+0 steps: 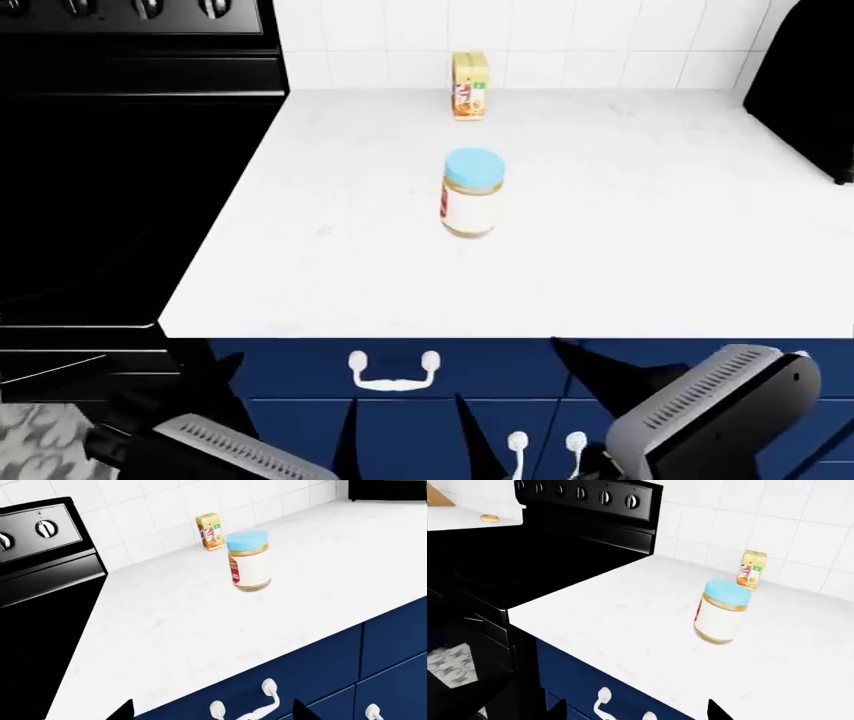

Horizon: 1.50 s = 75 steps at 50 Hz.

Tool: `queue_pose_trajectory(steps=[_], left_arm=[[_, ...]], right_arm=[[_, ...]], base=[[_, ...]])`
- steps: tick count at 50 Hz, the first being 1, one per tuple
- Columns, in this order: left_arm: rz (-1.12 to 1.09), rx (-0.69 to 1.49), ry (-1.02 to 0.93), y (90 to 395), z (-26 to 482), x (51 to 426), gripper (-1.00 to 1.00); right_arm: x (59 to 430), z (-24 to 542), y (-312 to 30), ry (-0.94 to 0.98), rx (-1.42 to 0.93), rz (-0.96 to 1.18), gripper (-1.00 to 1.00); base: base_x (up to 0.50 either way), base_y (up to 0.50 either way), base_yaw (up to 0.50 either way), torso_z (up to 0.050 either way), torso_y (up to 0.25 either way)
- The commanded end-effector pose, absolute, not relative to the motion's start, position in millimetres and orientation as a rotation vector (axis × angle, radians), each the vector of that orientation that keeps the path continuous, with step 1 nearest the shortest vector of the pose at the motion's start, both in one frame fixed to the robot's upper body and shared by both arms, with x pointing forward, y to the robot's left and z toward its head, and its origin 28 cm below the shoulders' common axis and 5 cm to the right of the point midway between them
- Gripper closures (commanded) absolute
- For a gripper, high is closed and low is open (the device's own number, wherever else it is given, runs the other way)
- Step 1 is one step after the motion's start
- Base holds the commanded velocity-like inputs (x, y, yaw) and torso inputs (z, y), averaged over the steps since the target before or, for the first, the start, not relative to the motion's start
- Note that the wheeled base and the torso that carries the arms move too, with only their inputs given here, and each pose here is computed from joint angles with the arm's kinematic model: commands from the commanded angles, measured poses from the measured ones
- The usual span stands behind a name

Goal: Pick the peanut butter and yogurt from the counter and place them in the cabinets closest to them.

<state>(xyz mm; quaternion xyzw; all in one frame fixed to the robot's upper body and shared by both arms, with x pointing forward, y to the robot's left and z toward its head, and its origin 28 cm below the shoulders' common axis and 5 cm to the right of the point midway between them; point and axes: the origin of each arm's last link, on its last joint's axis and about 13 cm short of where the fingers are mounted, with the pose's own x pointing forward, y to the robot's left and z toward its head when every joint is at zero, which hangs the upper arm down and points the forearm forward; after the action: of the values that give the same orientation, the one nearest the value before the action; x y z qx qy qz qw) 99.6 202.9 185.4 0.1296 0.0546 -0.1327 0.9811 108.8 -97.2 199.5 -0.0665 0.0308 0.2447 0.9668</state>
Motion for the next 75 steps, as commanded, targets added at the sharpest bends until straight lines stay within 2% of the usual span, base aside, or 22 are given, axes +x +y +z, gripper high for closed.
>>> queue_pose_trajectory(steps=[1, 40, 56, 68, 75], left_arm=[[-0.245, 0.277, 0.108, 206, 188, 99, -1.0], [-0.26, 0.283, 0.113, 203, 188, 100, -1.0], [-0.26, 0.283, 0.11, 203, 187, 100, -1.0], [-0.264, 0.284, 0.109, 202, 187, 100, -1.0], [-0.265, 0.284, 0.107, 202, 187, 100, -1.0]], right_arm=[[107, 202, -101, 0.061, -0.137, 0.476, -1.0], [105, 202, -102, 0.064, -0.129, 0.485, -1.0], [105, 202, -102, 0.067, -0.109, 0.485, -1.0], [137, 198, -100, 0.106, -0.091, 0.44, -1.0], [142, 193, -100, 0.125, -0.091, 0.435, -1.0]], base=[[0.5, 0.0, 0.0, 0.0, 0.0], [0.5, 0.0, 0.0, 0.0, 0.001], [0.0, 0.0, 0.0, 0.0, 0.001], [0.0, 0.0, 0.0, 0.0, 0.0], [0.0, 0.0, 0.0, 0.0, 0.0]])
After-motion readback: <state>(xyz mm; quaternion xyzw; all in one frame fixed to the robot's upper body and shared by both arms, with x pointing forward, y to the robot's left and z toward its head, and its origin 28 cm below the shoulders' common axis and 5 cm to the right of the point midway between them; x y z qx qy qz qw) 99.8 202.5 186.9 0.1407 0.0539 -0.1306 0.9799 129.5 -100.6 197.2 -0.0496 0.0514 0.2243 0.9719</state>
